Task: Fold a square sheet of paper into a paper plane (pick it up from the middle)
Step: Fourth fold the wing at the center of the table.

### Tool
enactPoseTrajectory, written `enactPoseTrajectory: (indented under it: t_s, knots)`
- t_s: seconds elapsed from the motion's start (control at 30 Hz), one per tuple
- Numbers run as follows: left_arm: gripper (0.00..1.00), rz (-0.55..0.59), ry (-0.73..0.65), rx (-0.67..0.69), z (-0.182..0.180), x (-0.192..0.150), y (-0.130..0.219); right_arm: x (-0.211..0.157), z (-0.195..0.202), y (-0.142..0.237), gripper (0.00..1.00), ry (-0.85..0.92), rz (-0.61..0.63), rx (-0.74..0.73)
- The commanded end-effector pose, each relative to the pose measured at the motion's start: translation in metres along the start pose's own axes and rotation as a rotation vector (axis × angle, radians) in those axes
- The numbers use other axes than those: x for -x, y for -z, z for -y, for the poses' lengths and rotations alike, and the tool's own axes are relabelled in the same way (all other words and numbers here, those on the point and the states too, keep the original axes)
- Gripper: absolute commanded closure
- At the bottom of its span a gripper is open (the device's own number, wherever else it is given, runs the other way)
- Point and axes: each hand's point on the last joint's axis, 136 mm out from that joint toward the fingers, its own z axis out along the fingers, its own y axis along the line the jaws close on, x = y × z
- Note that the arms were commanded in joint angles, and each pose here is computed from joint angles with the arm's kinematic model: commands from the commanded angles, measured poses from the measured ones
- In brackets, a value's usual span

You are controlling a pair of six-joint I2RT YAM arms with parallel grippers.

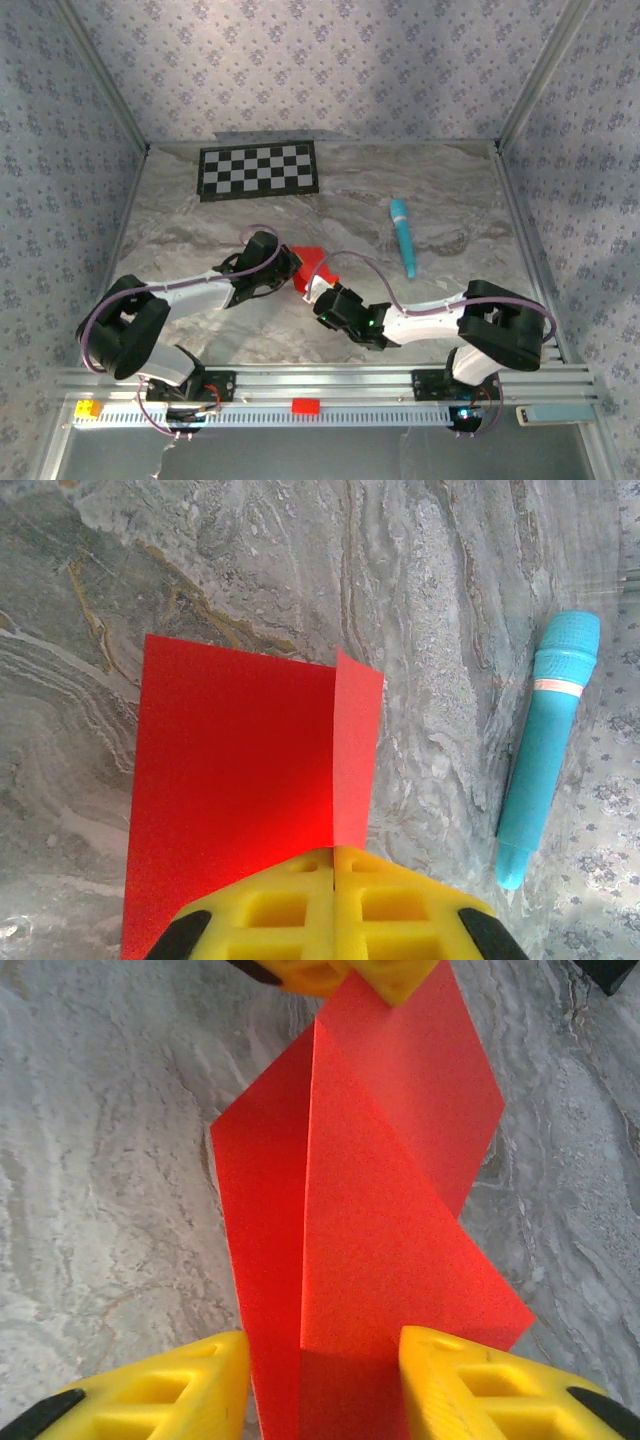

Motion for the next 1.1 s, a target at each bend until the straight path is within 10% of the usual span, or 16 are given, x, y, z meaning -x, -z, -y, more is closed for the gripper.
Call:
enactPoseTrajectory:
  t_s: [0.0, 1.07]
  knots:
    - [0.94, 0.019, 0.009, -0.018, 0.0129, 0.0041, 0.0058, 0.0106, 0.0088, -0.0040, 0.60, -0.019, 0.019, -0.043]
    - [0.77, 0.018, 0.007, 0.009, 0.0103, 0.0043, 0.0049, 0.0020, 0.0061, -0.0139, 0.97, -0.112, -0.024, 0.034]
